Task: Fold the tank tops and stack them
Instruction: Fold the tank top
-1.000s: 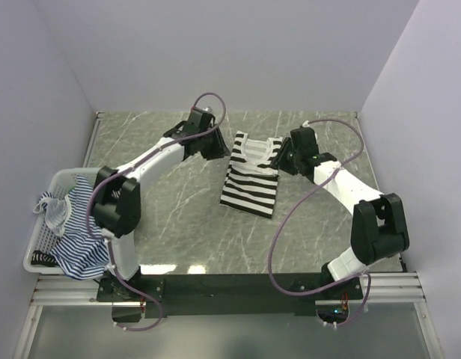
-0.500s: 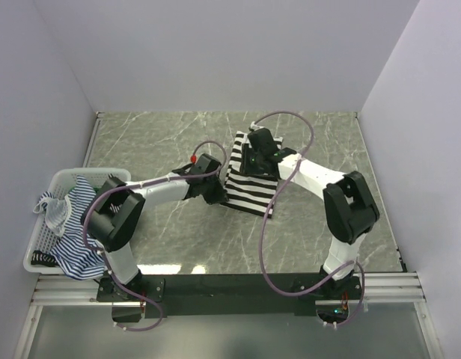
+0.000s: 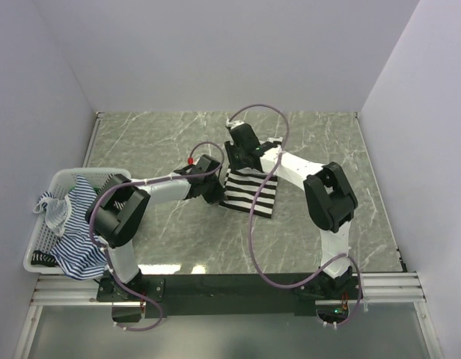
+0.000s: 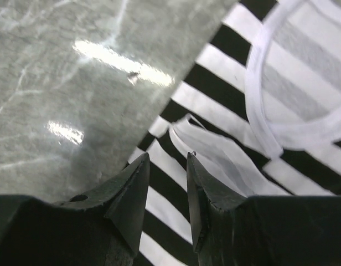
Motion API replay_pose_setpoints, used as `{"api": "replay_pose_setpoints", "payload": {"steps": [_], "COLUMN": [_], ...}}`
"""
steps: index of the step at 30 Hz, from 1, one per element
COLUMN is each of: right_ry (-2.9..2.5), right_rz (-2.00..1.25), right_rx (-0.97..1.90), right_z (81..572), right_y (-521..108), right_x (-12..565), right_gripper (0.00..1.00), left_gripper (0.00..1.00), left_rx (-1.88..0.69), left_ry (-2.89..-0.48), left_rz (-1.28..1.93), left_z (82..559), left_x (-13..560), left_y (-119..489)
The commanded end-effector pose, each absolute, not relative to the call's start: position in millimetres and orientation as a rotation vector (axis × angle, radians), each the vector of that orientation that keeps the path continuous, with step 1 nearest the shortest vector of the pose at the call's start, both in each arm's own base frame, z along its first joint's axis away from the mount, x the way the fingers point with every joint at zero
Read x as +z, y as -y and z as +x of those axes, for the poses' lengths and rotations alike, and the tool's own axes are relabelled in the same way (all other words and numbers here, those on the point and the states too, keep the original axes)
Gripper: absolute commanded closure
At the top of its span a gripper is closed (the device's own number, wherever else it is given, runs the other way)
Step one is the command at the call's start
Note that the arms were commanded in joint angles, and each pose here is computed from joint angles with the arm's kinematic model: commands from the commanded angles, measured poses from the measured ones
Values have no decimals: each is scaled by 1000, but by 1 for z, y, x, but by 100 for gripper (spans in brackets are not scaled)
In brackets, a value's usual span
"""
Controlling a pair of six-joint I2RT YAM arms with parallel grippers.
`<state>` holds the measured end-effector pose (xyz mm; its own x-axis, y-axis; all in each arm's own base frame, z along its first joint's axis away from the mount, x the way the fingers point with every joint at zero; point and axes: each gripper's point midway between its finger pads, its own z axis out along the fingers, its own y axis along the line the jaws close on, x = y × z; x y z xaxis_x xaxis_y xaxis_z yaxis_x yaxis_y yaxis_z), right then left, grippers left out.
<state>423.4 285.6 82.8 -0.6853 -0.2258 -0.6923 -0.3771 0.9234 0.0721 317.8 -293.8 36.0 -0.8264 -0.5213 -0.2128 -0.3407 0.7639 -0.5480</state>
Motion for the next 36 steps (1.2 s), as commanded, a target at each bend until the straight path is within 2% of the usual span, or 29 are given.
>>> {"api": "replay_pose_setpoints", "payload": {"steps": [1,15,26,30,34,36], "right_ry": [-2307,-2328,-2330,-2325,-2327,-2339], "right_rz": [-531,-604,-640,-620,-619,-623], "right_rx": [191,-27,-65,-48,-19,1], "right_z": [432,444,451,458,462,465], "right_y": [-295,-284,-286,-288,-292,-293], "right_x": [90,65,54,60,64,65], "right_gripper": [60,62,66,75,95,100], "left_gripper": [99,99,99,99,99,99], "left_rx": [-657,-645,-634,-624,-603,-595], "left_ry": [-2600,-2609,-2615,-2621,-2625,-2626], "left_rz": [-715,-746,-754,-760,-765,-763], "left_z": [320,321,320,319,318,317], "left_x": [31,27,25,23,21,20], "left_y": [280,269,268,267,264,263]}}
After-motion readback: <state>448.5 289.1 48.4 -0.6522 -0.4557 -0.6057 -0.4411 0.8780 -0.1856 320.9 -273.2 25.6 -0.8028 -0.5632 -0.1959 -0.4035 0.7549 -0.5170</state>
